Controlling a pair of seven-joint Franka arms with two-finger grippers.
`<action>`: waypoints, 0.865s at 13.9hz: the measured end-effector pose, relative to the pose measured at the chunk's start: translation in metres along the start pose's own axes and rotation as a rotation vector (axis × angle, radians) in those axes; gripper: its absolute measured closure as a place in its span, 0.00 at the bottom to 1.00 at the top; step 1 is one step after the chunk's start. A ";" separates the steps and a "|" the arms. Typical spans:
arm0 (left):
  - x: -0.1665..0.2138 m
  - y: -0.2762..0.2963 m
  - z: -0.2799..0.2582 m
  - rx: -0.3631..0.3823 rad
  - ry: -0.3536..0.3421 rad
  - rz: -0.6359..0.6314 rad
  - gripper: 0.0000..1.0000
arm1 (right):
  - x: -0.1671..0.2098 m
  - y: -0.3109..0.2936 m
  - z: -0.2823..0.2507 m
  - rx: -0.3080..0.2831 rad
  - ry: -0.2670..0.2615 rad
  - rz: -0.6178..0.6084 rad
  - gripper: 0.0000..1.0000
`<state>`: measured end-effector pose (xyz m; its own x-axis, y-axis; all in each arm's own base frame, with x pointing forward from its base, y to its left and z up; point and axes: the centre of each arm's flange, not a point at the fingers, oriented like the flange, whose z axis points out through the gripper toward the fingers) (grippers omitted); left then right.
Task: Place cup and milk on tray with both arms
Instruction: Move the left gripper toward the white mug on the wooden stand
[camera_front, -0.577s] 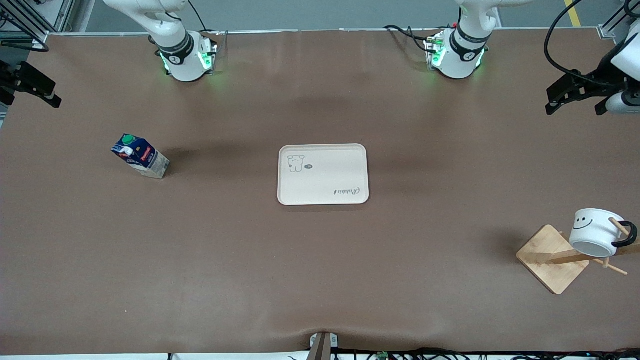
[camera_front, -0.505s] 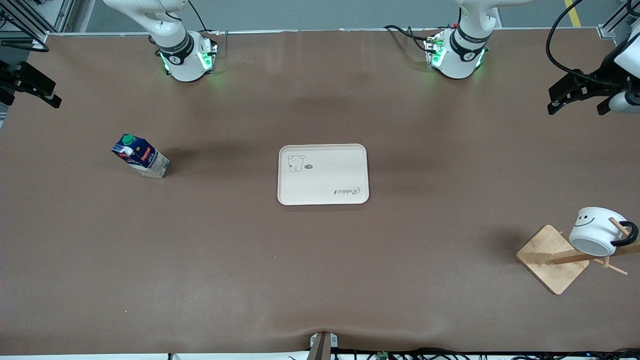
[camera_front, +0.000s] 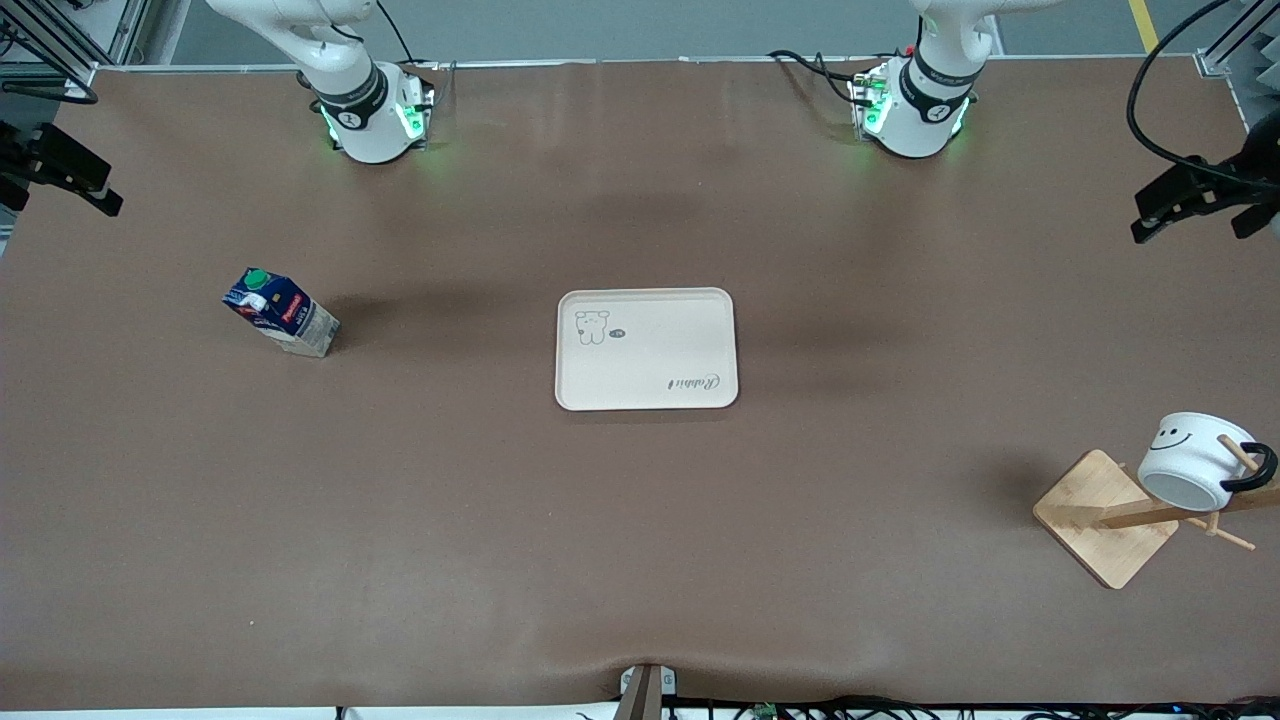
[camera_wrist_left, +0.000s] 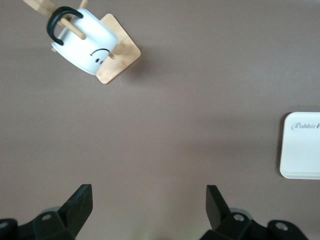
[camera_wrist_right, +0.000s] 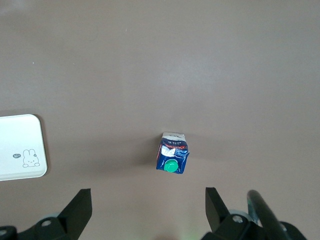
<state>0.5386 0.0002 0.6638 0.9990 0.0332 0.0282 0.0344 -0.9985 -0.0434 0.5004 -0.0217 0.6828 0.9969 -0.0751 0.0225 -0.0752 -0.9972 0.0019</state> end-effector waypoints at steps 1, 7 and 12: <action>0.006 -0.013 0.004 -0.001 0.017 -0.024 0.00 | 0.000 0.000 0.000 0.000 0.000 0.001 0.00; 0.029 -0.090 0.059 -0.092 0.092 -0.187 0.00 | 0.000 0.001 0.000 0.000 0.001 0.002 0.00; 0.031 -0.124 0.105 -0.161 0.214 -0.299 0.00 | 0.000 0.002 0.000 0.000 0.001 0.004 0.00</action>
<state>0.5683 0.1302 0.5648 0.9168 0.3304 0.2243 0.3013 -0.9410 0.1544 0.5004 -0.0232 0.6832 0.9966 -0.0788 0.0234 -0.0788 -0.9969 0.0017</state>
